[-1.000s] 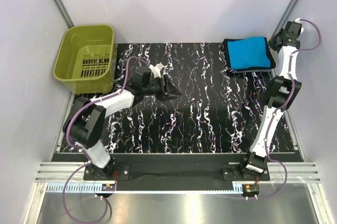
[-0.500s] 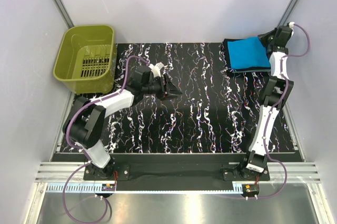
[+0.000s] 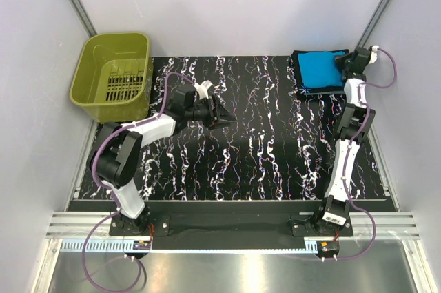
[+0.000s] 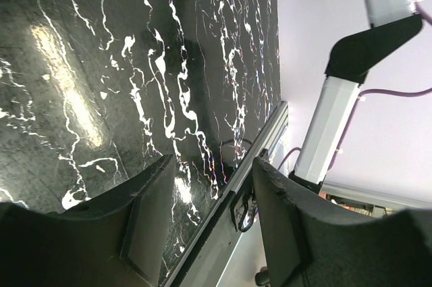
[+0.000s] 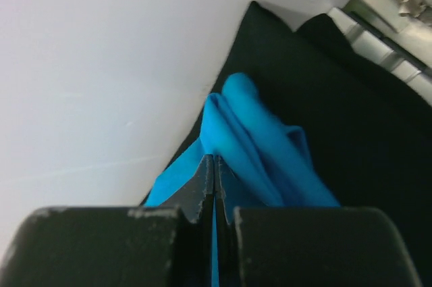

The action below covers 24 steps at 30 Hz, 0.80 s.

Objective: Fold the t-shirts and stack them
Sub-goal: Neatly place the folded tshirt to the corner, then reset both grippers

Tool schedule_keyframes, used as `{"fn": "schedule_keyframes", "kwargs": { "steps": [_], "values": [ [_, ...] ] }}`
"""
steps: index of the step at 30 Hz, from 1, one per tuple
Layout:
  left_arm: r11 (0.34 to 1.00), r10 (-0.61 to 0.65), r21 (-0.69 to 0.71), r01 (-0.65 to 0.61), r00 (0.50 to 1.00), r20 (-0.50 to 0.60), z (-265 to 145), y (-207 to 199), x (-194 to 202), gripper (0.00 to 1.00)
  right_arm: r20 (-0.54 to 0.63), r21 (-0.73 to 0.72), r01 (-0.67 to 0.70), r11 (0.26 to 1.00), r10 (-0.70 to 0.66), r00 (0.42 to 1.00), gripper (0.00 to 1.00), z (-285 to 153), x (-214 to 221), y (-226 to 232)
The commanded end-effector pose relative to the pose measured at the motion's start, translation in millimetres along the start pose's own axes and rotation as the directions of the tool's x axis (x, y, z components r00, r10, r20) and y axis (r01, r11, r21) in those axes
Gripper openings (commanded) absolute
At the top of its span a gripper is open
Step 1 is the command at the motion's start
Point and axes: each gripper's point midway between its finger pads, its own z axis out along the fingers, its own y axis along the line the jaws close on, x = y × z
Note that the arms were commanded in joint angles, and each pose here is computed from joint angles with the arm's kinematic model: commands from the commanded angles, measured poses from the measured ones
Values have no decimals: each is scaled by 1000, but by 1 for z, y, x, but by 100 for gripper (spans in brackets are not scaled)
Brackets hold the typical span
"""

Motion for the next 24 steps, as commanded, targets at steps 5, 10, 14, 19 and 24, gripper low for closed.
{"fn": "schedule_keyframes", "kwargs": {
  "steps": [5,10,14,19,24],
  "values": [
    [997,48,54,-49,999,20,-9,-22,-15,54,119,131,-42,990,27,993,0,6,-21,-45],
    [997,53,53,-55,998,34,-16,-28,-14,54,100,51,24,998,-30,995,0,-8,-42,6],
    [997,65,45,-68,995,77,-27,-38,-15,55,106,-19,77,997,-74,992,0,-38,-73,68],
    [998,49,27,-53,992,120,-38,-39,-7,56,75,-129,150,980,-141,987,0,-111,-96,169],
    [1000,4,3,-4,986,166,-55,-33,13,58,-127,-137,103,985,-121,984,0,-175,-32,192]
  ]
}}
